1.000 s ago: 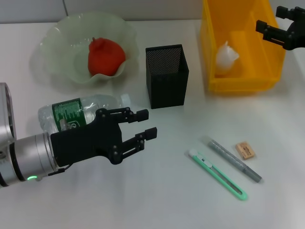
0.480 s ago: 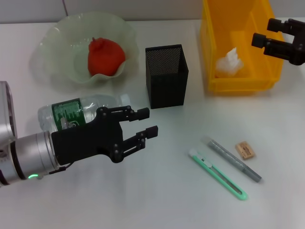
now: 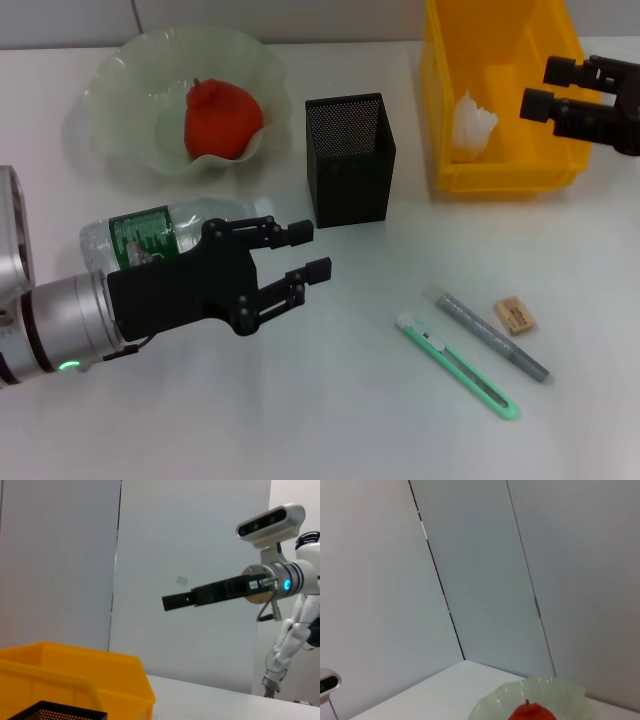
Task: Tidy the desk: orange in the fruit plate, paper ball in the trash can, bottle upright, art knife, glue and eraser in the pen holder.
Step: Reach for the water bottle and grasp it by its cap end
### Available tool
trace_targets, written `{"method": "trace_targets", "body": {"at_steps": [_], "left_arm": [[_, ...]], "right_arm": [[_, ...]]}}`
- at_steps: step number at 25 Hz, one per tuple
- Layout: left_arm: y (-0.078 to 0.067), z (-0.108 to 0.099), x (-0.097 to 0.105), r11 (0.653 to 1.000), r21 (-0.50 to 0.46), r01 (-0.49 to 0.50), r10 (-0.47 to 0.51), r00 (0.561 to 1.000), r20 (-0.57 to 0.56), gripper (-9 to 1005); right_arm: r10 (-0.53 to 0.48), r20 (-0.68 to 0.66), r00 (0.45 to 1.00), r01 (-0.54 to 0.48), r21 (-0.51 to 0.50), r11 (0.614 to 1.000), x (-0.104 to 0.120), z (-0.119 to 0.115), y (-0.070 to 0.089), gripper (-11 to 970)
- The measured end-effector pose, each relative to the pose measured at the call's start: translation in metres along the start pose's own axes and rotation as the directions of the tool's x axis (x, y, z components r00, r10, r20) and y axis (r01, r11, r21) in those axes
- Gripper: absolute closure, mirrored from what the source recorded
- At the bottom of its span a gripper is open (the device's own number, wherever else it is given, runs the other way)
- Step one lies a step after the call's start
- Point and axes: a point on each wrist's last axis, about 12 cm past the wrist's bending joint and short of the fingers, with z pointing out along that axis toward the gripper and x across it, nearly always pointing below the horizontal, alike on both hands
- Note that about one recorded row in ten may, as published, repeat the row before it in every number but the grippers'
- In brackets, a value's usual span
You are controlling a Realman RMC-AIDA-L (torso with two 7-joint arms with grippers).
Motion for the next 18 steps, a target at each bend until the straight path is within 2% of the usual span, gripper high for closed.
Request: {"method": "trace_targets", "body": {"at_steps": [5, 6, 7, 8, 9, 10, 11, 14, 15, 16, 18], "left_arm": [[0.007, -0.001, -0.005, 1.000, -0.021, -0.002, 0.002, 1.000, -0.001, 564], [0.010, 0.000, -0.008, 1.000, -0.021, 0.000, 0.000, 1.000, -0.002, 564], [0.010, 0.000, -0.008, 1.000, -0.021, 0.000, 0.000, 1.000, -0.002, 564], [0.020, 0.003, -0.019, 0.999, -0.033, 0.012, -0.012, 1.000, -0.009, 564], [0.028, 0.004, -0.027, 0.999, -0.049, 0.018, -0.019, 1.000, -0.021, 564], [0.028, 0.004, -0.027, 0.999, -0.049, 0.018, -0.019, 1.000, -0.021, 564], [0.028, 0.004, -0.027, 0.999, -0.049, 0.018, -0.019, 1.000, -0.021, 564], [0.038, 0.011, -0.040, 0.999, -0.051, -0.002, 0.000, 0.999, -0.036, 562], [0.038, 0.011, -0.040, 0.999, -0.051, -0.002, 0.000, 0.999, -0.036, 560], [0.039, 0.013, -0.042, 0.999, -0.045, -0.007, 0.005, 0.999, -0.039, 559], [0.039, 0.013, -0.042, 0.999, -0.045, -0.007, 0.005, 0.999, -0.039, 557]], "right_arm": [[0.033, 0.017, 0.999, -0.033, -0.008, 0.999, 0.031, -0.002, 0.001, 251], [0.019, 0.017, 1.000, -0.018, -0.023, 1.000, 0.048, -0.002, 0.004, 251], [0.019, 0.017, 1.000, -0.018, -0.023, 1.000, 0.048, -0.002, 0.004, 251], [-0.004, 0.020, 1.000, 0.005, -0.033, 0.999, 0.054, -0.002, 0.006, 251], [-0.067, 0.040, 0.997, 0.069, -0.070, 0.995, 0.074, -0.002, 0.015, 251], [-0.067, 0.040, 0.997, 0.069, -0.070, 0.995, 0.074, -0.002, 0.015, 250], [-0.128, 0.070, 0.989, 0.135, -0.099, 0.986, 0.091, 0.000, 0.024, 250], [-0.206, 0.113, 0.972, 0.218, -0.106, 0.970, 0.113, 0.002, 0.036, 250], [-0.206, 0.113, 0.972, 0.218, -0.106, 0.970, 0.113, 0.002, 0.036, 250], [-0.241, 0.135, 0.961, 0.255, -0.100, 0.962, 0.125, 0.004, 0.043, 250], [-0.268, 0.148, 0.952, 0.283, -0.093, 0.955, 0.132, 0.006, 0.047, 250]]}}
